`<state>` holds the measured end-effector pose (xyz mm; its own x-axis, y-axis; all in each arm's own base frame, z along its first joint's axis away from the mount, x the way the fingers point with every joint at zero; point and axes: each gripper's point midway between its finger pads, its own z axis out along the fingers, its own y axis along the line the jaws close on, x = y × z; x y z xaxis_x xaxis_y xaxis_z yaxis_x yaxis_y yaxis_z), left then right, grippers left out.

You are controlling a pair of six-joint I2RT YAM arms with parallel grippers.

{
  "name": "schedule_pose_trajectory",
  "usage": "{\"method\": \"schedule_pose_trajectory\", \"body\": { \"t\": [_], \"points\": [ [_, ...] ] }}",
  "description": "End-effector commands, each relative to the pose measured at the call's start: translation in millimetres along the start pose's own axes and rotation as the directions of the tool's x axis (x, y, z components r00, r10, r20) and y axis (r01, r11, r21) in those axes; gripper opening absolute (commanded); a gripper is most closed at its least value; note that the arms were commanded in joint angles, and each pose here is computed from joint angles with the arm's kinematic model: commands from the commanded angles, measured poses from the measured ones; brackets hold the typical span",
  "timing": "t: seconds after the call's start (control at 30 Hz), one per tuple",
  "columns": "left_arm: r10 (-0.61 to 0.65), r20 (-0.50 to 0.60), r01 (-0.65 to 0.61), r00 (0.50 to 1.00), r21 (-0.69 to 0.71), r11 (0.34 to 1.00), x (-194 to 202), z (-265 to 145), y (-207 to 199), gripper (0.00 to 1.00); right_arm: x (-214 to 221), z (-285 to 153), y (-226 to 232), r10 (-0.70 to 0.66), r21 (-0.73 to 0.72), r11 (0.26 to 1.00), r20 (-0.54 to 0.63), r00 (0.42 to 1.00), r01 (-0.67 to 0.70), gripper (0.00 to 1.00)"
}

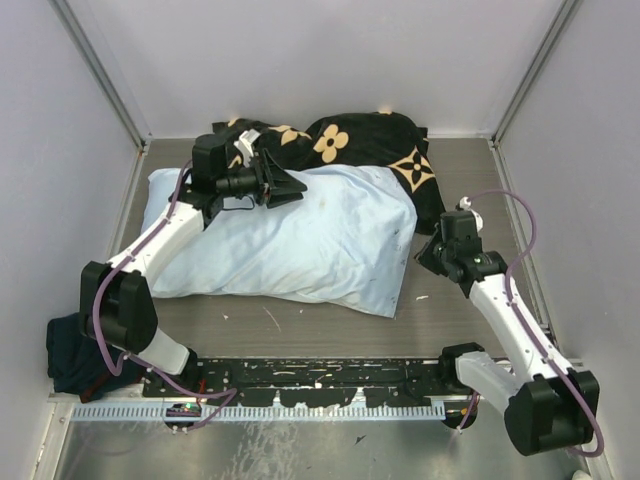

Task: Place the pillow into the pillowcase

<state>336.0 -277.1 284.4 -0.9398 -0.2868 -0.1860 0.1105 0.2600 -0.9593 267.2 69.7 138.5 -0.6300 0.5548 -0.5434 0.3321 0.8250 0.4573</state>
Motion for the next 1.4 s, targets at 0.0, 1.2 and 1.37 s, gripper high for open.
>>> {"method": "schedule_pose_trajectory", "body": {
  "t": [0.0,1.2,1.37],
  "points": [
    [0.027,-0.027,-0.026,0.999,0.033,0.999,9,-7,-6,0.47,1,19,-31,-0.038,0.150,0.988,0.010,0.999,0.036,0.00],
    [0.045,0.352,0.153,0.935,-0.514,0.844,94,-135,72,0.40,13,-7,80,-0.001,-0.513,0.858,-0.011,1.000,-0.005,0.59],
    [-0.065,0.415,0.282,0.907,-0.487,0.826,118,-139,109,0.48,17,-1,89,-0.027,-0.546,0.838,-0.053,0.998,-0.007,0.60]
  ]
}}
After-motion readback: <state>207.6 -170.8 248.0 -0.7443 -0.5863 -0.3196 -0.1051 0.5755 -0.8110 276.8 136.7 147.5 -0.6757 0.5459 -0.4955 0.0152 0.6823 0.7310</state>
